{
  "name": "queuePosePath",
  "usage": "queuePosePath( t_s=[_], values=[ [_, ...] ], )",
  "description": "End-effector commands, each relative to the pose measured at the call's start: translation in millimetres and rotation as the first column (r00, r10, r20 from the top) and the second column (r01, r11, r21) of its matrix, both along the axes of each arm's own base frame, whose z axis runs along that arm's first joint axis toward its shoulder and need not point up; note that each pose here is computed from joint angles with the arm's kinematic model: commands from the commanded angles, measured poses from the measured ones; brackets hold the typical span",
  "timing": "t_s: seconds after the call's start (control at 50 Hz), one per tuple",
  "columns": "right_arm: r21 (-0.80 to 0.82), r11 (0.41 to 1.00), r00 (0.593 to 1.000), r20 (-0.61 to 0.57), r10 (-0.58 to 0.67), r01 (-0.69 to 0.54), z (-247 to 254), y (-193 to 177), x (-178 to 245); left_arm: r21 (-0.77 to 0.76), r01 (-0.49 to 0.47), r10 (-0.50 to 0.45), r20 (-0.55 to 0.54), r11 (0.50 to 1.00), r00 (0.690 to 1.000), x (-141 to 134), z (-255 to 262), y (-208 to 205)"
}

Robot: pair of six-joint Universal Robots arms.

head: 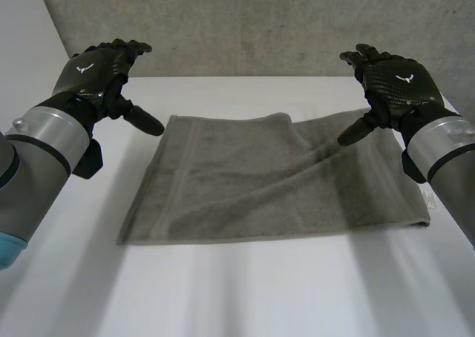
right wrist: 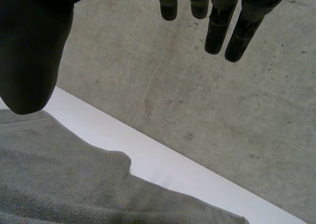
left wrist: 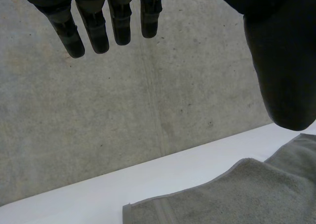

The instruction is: Fold the towel.

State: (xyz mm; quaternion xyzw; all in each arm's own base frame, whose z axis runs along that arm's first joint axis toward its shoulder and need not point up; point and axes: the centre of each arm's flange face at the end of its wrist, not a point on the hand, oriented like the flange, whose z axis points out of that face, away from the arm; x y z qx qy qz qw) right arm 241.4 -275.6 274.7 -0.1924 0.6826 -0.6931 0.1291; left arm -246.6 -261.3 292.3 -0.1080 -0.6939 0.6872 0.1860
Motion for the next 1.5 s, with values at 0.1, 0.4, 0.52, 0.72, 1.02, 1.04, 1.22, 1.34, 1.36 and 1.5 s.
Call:
queuePosePath(
  t_s=[0.1,0.4,0.52,0.72,1.02,1.04,1.22,1.34,1.36,1.5],
  values=[
    [-0.016,1.000,1.000,-0.022,0.006,-0.006,10,1,-1,0.007,0.000,0.000,0.006,1.000,1.000,0,-1,1],
    [0.040,0.997,0.848,-0.528,-0.039,0.071,-36,6,-52,0.172,0.015,-0.084,0.402,0.985,0.912,-5,-79,50],
    [0.075,0.995,0.802,-0.597,-0.004,0.061,-68,4,-71,0.204,0.009,-0.116,0.522,0.979,0.845,-15,-117,68],
    [0.182,0.983,0.819,-0.568,0.079,0.032,-113,-7,-83,0.227,-0.013,-0.127,0.594,0.974,0.795,-18,-150,57],
    [0.194,0.979,0.821,-0.568,0.063,0.059,-141,-29,-93,0.248,-0.018,-0.140,0.603,0.969,0.786,-23,-164,48],
    [0.194,0.979,0.820,-0.569,0.062,0.060,-141,-30,-94,0.248,-0.019,-0.138,0.603,0.969,0.786,-23,-164,47],
    [0.201,0.978,0.824,-0.562,0.066,0.060,-144,-31,-92,0.244,-0.038,-0.120,0.601,0.969,0.790,-20,-163,40],
    [0.219,0.973,0.825,-0.561,0.070,0.066,-152,-37,-93,0.244,-0.053,-0.108,0.602,0.968,0.791,-19,-165,32],
    [0.225,0.972,0.825,-0.561,0.074,0.066,-154,-37,-93,0.246,-0.058,-0.106,0.603,0.968,0.791,-19,-167,30],
    [0.220,0.973,0.826,-0.559,0.068,0.068,-154,-41,-94,0.240,-0.067,-0.095,0.607,0.968,0.789,-18,-168,23]
  ],
)
